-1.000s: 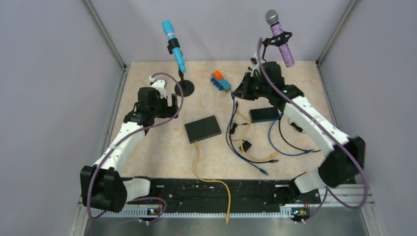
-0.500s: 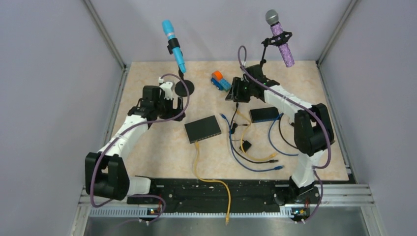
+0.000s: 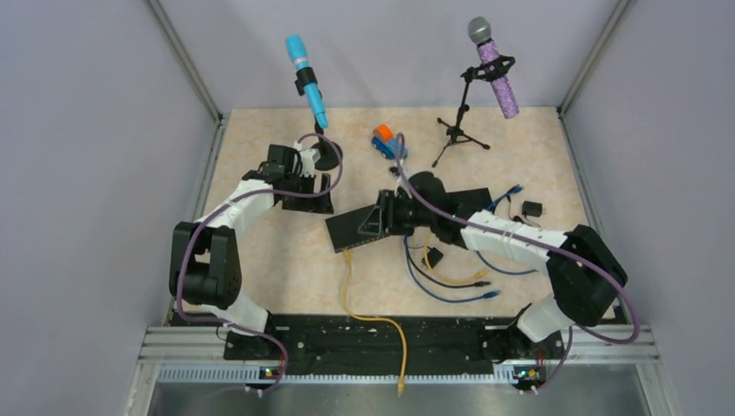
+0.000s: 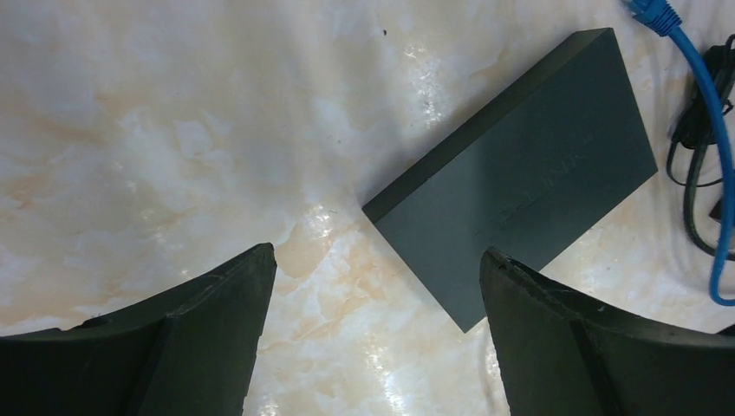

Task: Pull the plug from the switch port
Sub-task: Place the connector at the center of the board.

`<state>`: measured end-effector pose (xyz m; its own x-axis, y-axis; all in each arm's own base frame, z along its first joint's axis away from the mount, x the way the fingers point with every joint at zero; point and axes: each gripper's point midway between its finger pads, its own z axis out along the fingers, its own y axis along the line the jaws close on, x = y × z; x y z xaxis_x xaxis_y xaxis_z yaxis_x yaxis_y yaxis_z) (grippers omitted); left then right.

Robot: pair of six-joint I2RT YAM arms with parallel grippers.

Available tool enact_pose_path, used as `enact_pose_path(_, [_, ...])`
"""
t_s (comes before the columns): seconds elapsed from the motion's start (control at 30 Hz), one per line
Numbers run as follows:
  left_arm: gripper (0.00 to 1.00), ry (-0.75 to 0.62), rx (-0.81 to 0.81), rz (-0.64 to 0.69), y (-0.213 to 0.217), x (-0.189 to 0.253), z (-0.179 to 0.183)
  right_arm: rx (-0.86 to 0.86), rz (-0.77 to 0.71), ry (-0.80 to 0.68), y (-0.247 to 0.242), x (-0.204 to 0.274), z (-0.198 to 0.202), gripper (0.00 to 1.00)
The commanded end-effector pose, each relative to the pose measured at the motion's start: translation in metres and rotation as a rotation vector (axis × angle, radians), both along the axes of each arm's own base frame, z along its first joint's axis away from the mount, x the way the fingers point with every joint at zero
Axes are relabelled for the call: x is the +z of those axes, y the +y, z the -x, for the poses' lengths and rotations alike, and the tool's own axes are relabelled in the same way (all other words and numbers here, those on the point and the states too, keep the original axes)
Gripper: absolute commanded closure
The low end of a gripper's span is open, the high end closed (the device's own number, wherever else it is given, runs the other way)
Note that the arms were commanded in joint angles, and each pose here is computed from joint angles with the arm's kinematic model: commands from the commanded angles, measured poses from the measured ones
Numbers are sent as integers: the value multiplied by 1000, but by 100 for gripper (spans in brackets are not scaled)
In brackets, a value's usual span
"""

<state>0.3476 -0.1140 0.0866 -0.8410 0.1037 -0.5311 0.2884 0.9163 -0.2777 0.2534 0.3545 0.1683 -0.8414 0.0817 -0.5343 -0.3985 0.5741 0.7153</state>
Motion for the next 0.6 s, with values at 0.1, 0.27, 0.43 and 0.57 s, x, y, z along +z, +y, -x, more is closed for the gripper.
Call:
enact_pose_path(0.1, [9,-12,-43,66,-18,8,1,-16,-189,150,43,-30,29,57])
enact_pose_path(0.27, [9,19,-138,-73,-16,-6,9,16,-249,276,60,-60,36,60])
enact_pose_path(0.43, [9,71,-164,-128,-16,-19,16,-42,-212,316,62,-81,27,60])
enact_pose_path(0.57, [10,88,-174,-115,-19,-22,18,-39,-162,345,63,-98,27,60])
